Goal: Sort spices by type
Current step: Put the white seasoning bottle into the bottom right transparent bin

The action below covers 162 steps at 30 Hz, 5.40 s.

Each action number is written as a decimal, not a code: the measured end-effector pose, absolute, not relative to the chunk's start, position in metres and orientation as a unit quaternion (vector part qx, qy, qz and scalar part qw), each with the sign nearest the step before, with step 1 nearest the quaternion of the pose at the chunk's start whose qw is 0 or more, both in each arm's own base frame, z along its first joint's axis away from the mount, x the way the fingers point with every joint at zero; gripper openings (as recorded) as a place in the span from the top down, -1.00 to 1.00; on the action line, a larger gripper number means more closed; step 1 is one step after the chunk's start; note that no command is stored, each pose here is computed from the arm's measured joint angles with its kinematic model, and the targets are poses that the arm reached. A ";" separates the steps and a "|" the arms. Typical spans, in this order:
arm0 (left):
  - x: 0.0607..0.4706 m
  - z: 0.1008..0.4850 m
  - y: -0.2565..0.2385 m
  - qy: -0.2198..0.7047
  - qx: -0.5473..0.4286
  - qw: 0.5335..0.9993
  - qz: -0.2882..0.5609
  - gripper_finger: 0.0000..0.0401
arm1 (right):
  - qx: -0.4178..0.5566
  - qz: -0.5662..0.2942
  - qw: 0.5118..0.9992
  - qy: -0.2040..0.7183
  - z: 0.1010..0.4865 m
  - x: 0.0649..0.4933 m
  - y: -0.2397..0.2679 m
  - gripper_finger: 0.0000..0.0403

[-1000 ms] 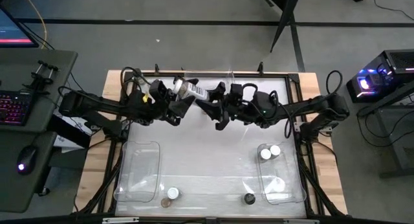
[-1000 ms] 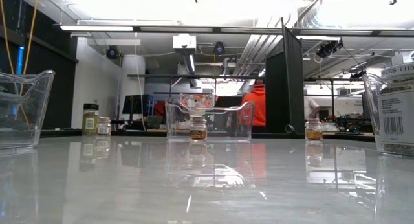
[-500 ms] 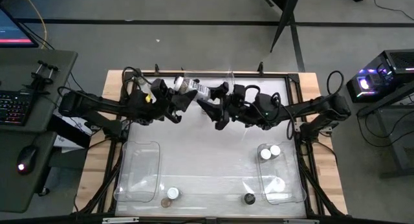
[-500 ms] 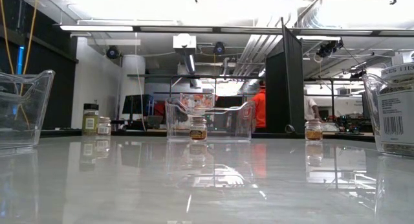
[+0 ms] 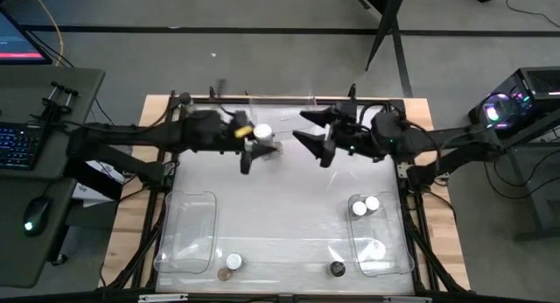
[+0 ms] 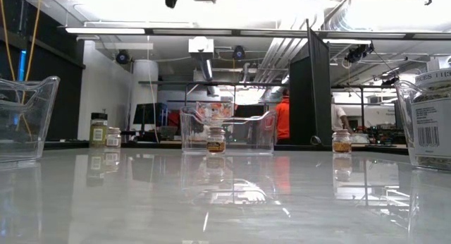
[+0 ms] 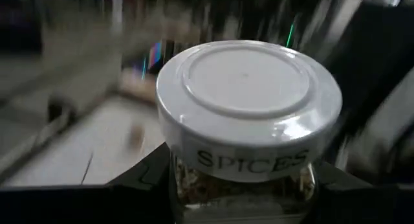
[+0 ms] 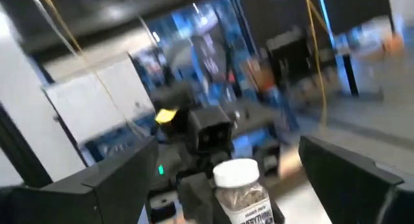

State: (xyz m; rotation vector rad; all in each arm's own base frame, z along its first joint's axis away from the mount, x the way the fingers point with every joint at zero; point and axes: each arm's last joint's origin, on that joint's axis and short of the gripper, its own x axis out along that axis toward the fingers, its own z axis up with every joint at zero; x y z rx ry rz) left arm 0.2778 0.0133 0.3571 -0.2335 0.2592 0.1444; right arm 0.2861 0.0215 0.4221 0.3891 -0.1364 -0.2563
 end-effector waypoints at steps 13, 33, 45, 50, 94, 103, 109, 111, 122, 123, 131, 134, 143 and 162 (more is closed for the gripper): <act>0.336 0.340 -0.005 0.293 0.137 0.946 -0.028 0.14 | 0.139 -0.127 0.972 0.138 0.372 0.300 0.026 -0.84; 0.347 0.330 -0.001 0.301 0.146 0.942 -0.026 0.14 | 0.005 -0.088 0.978 0.191 0.346 0.322 0.041 -0.84; 0.346 0.330 0.000 0.301 0.146 0.942 -0.023 0.14 | -0.034 -0.069 0.980 0.186 0.348 0.323 0.043 -0.84; 0.346 0.330 0.000 0.302 0.147 0.942 -0.020 0.14 | -0.041 -0.082 0.978 0.189 0.347 0.323 0.042 -0.84; 0.343 0.332 0.002 0.305 0.162 0.938 -0.010 -0.46 | -0.082 -0.084 0.974 0.195 0.347 0.323 0.041 0.01; 0.300 0.348 0.017 0.375 0.137 0.916 0.029 -0.50 | -0.074 -0.109 0.958 0.256 0.344 0.305 0.037 0.01; 0.264 0.358 0.026 0.341 0.059 0.936 0.060 -0.47 | 0.008 -0.110 0.941 0.320 0.351 0.263 0.045 0.01; 0.255 0.356 0.025 0.304 0.042 0.949 0.069 -0.47 | 0.037 -0.108 0.931 0.348 0.353 0.243 0.052 0.01; 0.233 0.313 0.022 0.196 -0.097 0.970 0.104 -0.47 | 0.176 -0.147 0.862 0.452 0.351 0.142 0.107 0.01; 0.233 0.311 0.022 0.200 -0.103 0.969 0.106 -0.47 | 0.183 -0.154 0.855 0.460 0.349 0.136 0.111 0.01; 0.234 0.312 0.023 0.183 -0.104 0.972 0.107 -0.47 | 0.234 -0.275 0.799 0.481 0.322 0.098 0.119 0.01; 0.235 0.314 0.023 0.174 -0.104 0.973 0.110 -0.47 | 0.251 -0.305 0.789 0.470 0.303 0.098 0.120 0.01; 0.235 0.315 0.023 0.168 -0.106 0.974 0.110 -0.47 | 0.239 -0.336 0.788 0.457 0.259 0.098 0.119 0.01; 0.235 0.315 0.023 0.163 -0.112 0.973 0.118 -0.47 | 0.227 -0.349 0.794 0.443 0.243 0.097 0.116 -0.23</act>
